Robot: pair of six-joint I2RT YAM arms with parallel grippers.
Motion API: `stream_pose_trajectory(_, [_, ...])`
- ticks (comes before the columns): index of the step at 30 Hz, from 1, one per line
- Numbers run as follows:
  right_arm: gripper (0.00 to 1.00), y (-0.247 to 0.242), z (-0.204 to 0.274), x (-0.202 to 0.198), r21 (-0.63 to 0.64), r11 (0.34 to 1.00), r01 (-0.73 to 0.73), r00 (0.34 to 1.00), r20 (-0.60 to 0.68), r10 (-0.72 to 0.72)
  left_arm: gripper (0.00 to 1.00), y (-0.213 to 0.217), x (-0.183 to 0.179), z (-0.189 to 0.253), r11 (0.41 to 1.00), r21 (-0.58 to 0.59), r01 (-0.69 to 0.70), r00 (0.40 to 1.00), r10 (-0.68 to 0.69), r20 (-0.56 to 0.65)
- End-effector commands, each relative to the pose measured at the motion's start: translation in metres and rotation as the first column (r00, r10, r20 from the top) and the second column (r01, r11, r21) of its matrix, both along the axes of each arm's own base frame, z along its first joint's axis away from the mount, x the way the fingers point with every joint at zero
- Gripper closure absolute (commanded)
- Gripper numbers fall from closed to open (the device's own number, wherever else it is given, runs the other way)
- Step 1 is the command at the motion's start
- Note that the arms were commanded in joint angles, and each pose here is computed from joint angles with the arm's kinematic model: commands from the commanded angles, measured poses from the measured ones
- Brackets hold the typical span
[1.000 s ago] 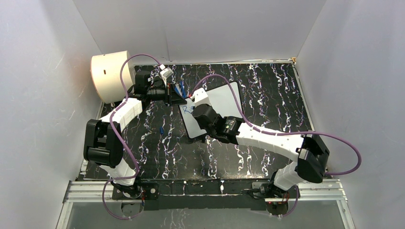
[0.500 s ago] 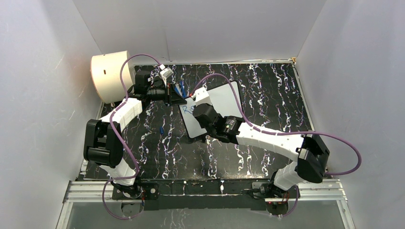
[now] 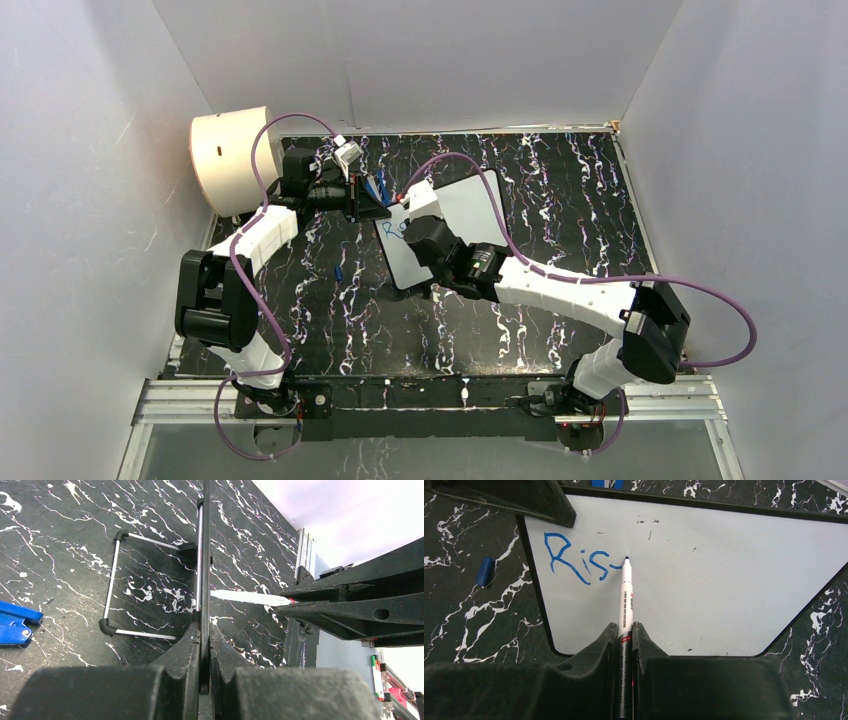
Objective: Write a sentence on the whiteboard
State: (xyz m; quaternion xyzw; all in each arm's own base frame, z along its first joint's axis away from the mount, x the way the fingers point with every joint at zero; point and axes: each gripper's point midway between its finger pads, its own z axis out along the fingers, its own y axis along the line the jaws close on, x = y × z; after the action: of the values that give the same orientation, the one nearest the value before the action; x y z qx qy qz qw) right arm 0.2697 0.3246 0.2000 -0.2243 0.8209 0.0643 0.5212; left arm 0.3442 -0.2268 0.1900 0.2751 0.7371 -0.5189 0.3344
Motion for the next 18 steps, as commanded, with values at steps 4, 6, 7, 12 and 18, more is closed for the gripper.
stream_pose_trajectory(4, [1.0,0.011,0.023,0.009,0.09,0.996,-0.012,0.999,0.051,0.008,1.0,-0.002,-0.0097,0.0224,0.999,-0.022,0.03,0.999,-0.029,0.046])
stream_pose_trajectory(6, [1.0,0.0118,0.0227,0.0088,0.088,0.996,-0.017,0.999,0.05,0.013,1.0,-0.0017,-0.0096,0.0222,0.999,-0.022,0.029,0.999,-0.028,0.045])
stream_pose_trajectory(7, [1.0,0.0123,0.0229,0.0085,0.09,0.996,-0.02,0.999,0.05,0.015,1.0,-0.002,-0.0097,0.0226,0.999,-0.023,0.03,0.999,-0.029,0.046])
stream_pose_trajectory(12, [1.0,0.0144,0.0206,0.0066,0.085,0.996,-0.035,0.999,0.038,0.032,1.0,-0.0017,-0.0092,0.0223,0.999,-0.022,0.027,0.999,-0.026,0.046])
stream_pose_trajectory(18, [1.0,0.0148,0.0148,0.0017,0.068,0.996,-0.055,0.998,0.007,0.055,1.0,-0.0018,-0.0095,0.0224,0.999,-0.022,0.028,0.999,-0.027,0.045])
